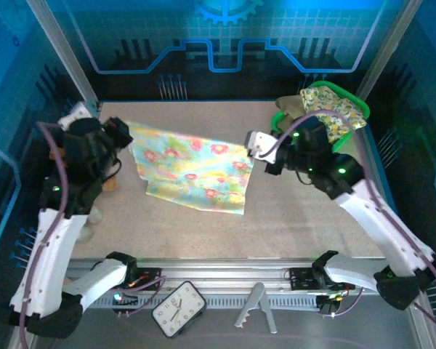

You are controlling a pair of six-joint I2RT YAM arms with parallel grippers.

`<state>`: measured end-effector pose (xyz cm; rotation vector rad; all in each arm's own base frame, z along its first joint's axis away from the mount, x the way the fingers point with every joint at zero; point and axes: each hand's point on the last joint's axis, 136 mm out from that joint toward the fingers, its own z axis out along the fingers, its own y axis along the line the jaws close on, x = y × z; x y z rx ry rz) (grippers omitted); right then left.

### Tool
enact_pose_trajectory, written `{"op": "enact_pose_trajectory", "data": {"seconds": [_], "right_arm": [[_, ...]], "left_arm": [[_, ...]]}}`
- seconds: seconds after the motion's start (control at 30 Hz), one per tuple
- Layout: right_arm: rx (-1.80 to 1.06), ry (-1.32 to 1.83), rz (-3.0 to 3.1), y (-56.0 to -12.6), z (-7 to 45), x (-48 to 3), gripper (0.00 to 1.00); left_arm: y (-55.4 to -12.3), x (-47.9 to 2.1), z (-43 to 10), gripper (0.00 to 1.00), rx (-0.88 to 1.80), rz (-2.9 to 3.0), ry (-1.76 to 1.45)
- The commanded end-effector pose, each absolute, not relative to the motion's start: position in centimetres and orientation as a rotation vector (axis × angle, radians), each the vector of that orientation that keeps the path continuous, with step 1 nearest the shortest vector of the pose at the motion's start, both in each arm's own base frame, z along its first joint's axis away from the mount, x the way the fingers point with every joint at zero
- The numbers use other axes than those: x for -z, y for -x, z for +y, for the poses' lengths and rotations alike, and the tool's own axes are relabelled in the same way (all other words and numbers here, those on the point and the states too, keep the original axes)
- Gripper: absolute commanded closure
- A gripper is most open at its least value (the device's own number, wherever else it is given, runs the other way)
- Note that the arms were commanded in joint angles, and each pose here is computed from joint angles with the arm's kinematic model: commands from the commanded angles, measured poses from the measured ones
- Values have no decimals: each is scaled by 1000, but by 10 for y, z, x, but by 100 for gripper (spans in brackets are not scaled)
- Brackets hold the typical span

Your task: Fold and stack the skirts

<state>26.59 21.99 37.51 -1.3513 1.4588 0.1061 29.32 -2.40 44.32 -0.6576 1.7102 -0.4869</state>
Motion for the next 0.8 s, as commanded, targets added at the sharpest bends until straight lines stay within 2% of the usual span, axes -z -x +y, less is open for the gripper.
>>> {"op": "enact_pose_trajectory", "data": {"seconds": [0.0, 0.2, 0.33, 0.43, 0.57, 0.77], "right_arm": [[-6, 1317, 1417, -252, 195, -411, 100], [-85, 1292, 1221, -199, 186, -471, 100], [-162, 1277, 1133, -168, 183, -483, 100], [-167, 1259, 1126, -169, 184, -476, 100], [-119, 1276, 1172, -197, 191, -447, 100], [-182, 1232, 1380, -295, 191, -378, 100]], "left_arm": [[-280, -499, -46, 100, 548, 1671, 395], [-235, -569, -70, 100, 713, 1526, 186], [-210, -570, -84, 100, 834, 1527, 119], [-207, -560, -94, 100, 918, 1557, 118], [-237, -522, -80, 100, 818, 1655, 259], [-334, -426, -42, 100, 410, 1874, 525]]}}
